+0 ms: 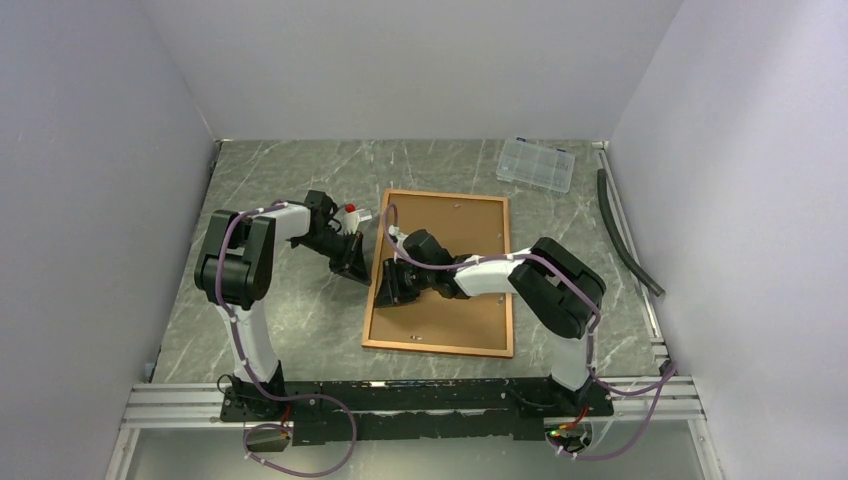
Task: Put the photo into the frame
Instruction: Install the photo frame at the center of the board.
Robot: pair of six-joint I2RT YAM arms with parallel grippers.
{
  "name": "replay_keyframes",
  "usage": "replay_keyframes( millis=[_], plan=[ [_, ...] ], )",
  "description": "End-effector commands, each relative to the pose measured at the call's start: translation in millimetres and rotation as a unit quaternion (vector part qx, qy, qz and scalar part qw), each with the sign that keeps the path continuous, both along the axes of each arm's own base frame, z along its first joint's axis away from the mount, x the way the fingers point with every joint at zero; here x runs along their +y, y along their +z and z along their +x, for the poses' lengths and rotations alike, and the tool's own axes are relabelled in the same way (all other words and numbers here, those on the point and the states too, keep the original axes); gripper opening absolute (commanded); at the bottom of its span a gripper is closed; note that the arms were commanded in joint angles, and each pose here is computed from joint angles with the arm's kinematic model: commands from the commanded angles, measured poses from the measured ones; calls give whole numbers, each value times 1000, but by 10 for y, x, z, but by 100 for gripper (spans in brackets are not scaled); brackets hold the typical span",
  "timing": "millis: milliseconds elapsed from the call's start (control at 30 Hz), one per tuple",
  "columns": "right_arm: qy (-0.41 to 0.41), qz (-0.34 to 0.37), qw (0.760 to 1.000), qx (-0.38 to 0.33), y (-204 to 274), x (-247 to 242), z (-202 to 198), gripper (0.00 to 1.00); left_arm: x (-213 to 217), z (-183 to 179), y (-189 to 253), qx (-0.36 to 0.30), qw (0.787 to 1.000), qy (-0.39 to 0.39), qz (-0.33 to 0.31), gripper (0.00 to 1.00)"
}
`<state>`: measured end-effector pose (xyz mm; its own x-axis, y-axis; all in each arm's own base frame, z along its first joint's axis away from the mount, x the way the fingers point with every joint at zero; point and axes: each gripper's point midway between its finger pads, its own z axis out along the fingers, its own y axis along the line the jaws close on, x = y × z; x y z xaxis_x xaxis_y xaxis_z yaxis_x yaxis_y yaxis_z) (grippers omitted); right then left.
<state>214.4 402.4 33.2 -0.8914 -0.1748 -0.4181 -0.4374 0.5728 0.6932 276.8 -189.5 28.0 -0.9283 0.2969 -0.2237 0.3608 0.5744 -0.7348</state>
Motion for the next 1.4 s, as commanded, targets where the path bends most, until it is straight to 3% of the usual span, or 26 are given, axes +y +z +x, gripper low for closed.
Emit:
replay_keyframes(
  millis=[0,567,700,767,933,1000,1200,1267,1367],
  plan=[
    [-21,-9,1000,1,-75,-5,39,24,-31,-21,-103,6,1000,-11,6,6],
    [-28,24,999,-23,91,175,222,28,-68,-22,-63,2,1000,-20,3,4],
    [-17,47,998,-45,424,142,248,39,-67,14,84,-10,1000,-22,4,4],
    [-19,73,995,-64,739,76,332,49,-49,44,199,-23,999,-26,7,4],
    [-121,57,986,-104,1136,-634,874,79,75,120,478,-75,996,-43,25,6],
    [-187,27,976,-105,1113,-1076,1128,98,155,112,499,-93,993,-59,45,9],
    [-381,-98,912,-119,850,-2440,1619,100,435,121,364,-155,975,-102,121,16],
    [-423,-129,889,-121,753,-2773,1688,100,502,124,305,-170,968,-116,142,17],
    [-452,-143,874,-112,622,-3051,1771,100,530,120,214,-197,954,-145,175,19]
  ],
)
